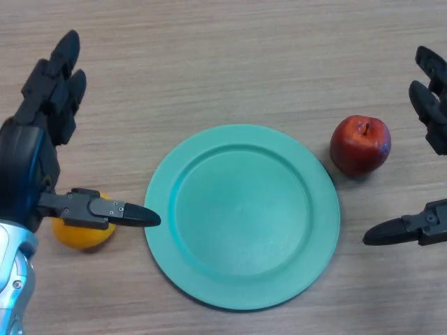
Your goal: Pick up the yellow pear and place it on the plate
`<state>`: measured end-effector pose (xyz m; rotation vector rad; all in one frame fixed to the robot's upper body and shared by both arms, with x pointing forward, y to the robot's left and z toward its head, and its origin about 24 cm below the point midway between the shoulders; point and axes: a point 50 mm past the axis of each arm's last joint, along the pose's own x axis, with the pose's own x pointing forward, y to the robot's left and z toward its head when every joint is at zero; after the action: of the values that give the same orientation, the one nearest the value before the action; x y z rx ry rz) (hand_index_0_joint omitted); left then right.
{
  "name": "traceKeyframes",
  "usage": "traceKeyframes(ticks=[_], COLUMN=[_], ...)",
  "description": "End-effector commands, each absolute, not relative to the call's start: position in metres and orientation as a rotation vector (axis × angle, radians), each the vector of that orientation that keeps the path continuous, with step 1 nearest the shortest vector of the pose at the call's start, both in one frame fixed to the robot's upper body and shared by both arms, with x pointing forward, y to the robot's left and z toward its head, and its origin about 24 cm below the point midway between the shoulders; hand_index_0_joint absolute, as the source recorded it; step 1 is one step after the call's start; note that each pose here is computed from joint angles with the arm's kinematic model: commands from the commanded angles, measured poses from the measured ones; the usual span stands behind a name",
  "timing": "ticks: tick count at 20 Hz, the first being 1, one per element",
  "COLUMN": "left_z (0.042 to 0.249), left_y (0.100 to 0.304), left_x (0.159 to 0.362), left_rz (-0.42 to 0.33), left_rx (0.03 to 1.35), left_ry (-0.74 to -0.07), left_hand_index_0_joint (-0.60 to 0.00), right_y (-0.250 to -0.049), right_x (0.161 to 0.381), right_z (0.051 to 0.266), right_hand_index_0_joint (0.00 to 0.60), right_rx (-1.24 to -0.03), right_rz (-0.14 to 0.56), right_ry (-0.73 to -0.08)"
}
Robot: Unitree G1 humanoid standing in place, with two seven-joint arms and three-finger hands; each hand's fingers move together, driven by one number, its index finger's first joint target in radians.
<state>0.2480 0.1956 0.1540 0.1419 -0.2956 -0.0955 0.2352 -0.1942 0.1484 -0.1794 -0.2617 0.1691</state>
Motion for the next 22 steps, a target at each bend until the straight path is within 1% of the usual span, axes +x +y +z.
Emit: traceKeyframes(ticks=[1,6,7,8,10,11,12,13,14,15,16,17,18,19,20,21,22], left_z=[0.19,0.192,0.195,0.196,0.2,0.205,0.207,0.205,0.204,0.199,0.193,0.179,0.174,0.16,0.154,0.143,0.139], left_y=[0.206,0.204,0.202,0.202,0.21,0.222,0.226,0.235,0.239,0.247,0.252,0.262,0.264,0.268,0.268,0.273,0.274], left_x=[0.237,0.234,0.231,0.229,0.221,0.216,0.215,0.212,0.21,0.208,0.207,0.208,0.208,0.211,0.212,0.214,0.215], left_rz=[-0.065,-0.062,-0.047,-0.046,-0.054,-0.013,0.0,0.0,-0.001,-0.009,-0.01,-0.004,0.001,0.003,0.008,0.022,0.029], left_rx=[0.171,0.178,0.181,0.183,0.181,0.209,0.216,0.255,0.268,0.284,0.294,0.31,0.318,0.316,0.307,0.329,0.342], left_ry=[-0.498,-0.498,-0.517,-0.523,-0.514,-0.56,-0.572,-0.573,-0.572,-0.537,-0.525,-0.465,-0.451,-0.417,-0.408,-0.395,-0.391], left_hand_index_0_joint=[0.0,0.0,0.0,0.0,0.0,0.0,0.0,0.0,0.0,0.0,0.0,0.0,0.0,0.0,0.0,0.0,0.0], right_y=[-0.202,-0.202,-0.202,-0.201,-0.201,-0.2,-0.2,-0.198,-0.198,-0.197,-0.196,-0.196,-0.196,-0.197,-0.197,-0.197,-0.197], right_x=[0.224,0.223,0.224,0.225,0.227,0.229,0.229,0.23,0.231,0.231,0.231,0.232,0.232,0.233,0.233,0.235,0.235], right_z=[0.181,0.179,0.179,0.179,0.18,0.179,0.179,0.178,0.177,0.176,0.175,0.175,0.175,0.176,0.176,0.176,0.176], right_hand_index_0_joint=[0.0,0.0,0.0,0.0,0.0,0.0,0.0,0.0,0.0,0.0,0.0,0.0,0.0,0.0,0.0,0.0,0.0], right_rx=[-0.203,-0.196,-0.194,-0.195,-0.204,-0.198,-0.193,-0.178,-0.177,-0.171,-0.165,-0.163,-0.158,-0.15,-0.149,-0.167,-0.17], right_rz=[0.137,0.147,0.145,0.143,0.141,0.15,0.154,0.165,0.168,0.174,0.177,0.182,0.182,0.183,0.183,0.18,0.178], right_ry=[-0.45,-0.427,-0.428,-0.43,-0.438,-0.438,-0.433,-0.428,-0.425,-0.418,-0.412,-0.4,-0.397,-0.396,-0.395,-0.4,-0.402])
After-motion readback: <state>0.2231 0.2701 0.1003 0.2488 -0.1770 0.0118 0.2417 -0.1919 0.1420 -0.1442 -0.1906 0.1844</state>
